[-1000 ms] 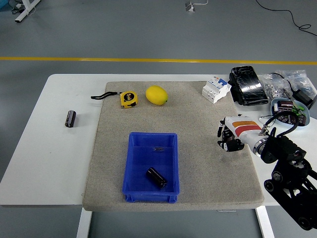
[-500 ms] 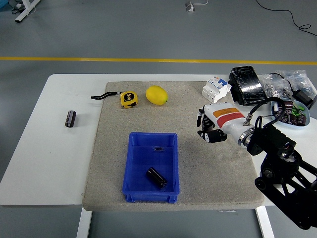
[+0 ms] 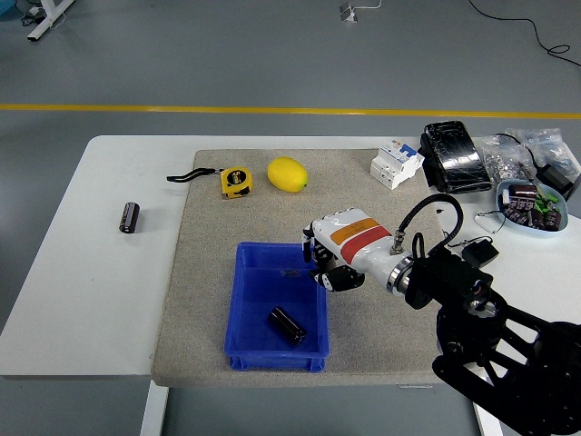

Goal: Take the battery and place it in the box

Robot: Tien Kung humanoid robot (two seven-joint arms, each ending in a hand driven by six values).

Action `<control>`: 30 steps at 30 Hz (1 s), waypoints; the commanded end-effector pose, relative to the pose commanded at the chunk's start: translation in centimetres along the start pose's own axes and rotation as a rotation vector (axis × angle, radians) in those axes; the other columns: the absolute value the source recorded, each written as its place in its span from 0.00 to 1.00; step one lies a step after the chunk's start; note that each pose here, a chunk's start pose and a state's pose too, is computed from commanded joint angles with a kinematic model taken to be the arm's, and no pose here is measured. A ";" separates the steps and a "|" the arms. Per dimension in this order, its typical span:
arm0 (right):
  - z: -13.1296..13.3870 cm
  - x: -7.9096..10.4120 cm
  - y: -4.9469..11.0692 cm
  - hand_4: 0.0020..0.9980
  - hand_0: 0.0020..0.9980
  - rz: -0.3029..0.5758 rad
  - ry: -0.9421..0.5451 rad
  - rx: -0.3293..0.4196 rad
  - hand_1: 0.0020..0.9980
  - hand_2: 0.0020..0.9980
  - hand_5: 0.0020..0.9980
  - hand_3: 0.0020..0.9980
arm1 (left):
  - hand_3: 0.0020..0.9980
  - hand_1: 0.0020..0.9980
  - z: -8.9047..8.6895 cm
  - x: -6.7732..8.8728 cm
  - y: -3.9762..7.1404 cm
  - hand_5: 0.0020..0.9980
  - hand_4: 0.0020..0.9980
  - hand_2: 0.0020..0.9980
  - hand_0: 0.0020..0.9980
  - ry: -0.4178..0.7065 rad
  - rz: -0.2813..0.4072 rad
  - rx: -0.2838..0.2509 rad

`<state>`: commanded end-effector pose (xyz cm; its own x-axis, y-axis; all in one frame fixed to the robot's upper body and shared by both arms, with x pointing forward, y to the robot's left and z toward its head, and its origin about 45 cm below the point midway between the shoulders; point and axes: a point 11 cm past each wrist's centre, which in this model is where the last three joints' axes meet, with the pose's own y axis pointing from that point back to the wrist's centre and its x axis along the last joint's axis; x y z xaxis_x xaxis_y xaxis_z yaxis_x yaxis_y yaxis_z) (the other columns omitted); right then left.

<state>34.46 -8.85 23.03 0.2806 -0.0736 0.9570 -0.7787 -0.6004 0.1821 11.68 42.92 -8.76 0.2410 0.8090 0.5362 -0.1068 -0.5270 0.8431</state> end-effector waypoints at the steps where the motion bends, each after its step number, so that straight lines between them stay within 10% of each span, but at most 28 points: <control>1: -0.2 -0.3 -0.1 0.74 0.31 -0.008 -0.002 0.005 0.31 0.41 0.07 0.43 | 0.62 0.51 0.0 0.0 0.0 0.69 0.62 0.60 0.57 0.000 0.000 0.000; 13: -0.3 -2.9 -0.1 0.72 0.30 -0.078 -0.022 0.006 0.32 0.42 0.11 0.45 | 0.63 0.49 -0.3 0.0 0.0 0.69 0.62 0.60 0.57 -0.003 -0.001 0.009; 14: -0.4 -3.0 -0.1 0.82 0.32 -0.075 -0.027 0.010 0.43 0.49 0.33 0.49 | 0.63 0.50 -0.3 -0.1 0.0 0.69 0.62 0.60 0.57 -0.005 -0.002 0.010; 19: -0.9 -3.2 -0.2 0.82 0.32 -0.077 -0.036 0.026 0.43 0.49 0.33 0.49 | 0.63 0.50 -0.4 -0.2 0.0 0.69 0.62 0.60 0.57 -0.014 -0.003 0.012; 20: -0.9 -3.3 -0.2 0.89 0.52 -0.079 -0.037 0.029 0.48 0.57 0.39 0.53 | 0.63 0.51 -0.4 -0.1 0.0 0.69 0.62 0.60 0.58 -0.016 -0.003 0.012; 30: -1.4 -3.3 -0.3 0.90 0.56 -0.081 -0.033 0.044 0.49 0.60 0.39 0.54 | 0.63 0.53 -0.3 0.1 -0.1 0.69 0.62 0.60 0.58 -0.025 0.000 0.006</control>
<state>33.02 -7.30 20.14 0.3605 -0.0491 0.9315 -0.7276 -0.6396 0.2479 11.43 43.06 -8.76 0.2649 0.8023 0.5350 -0.1006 -0.5288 0.8428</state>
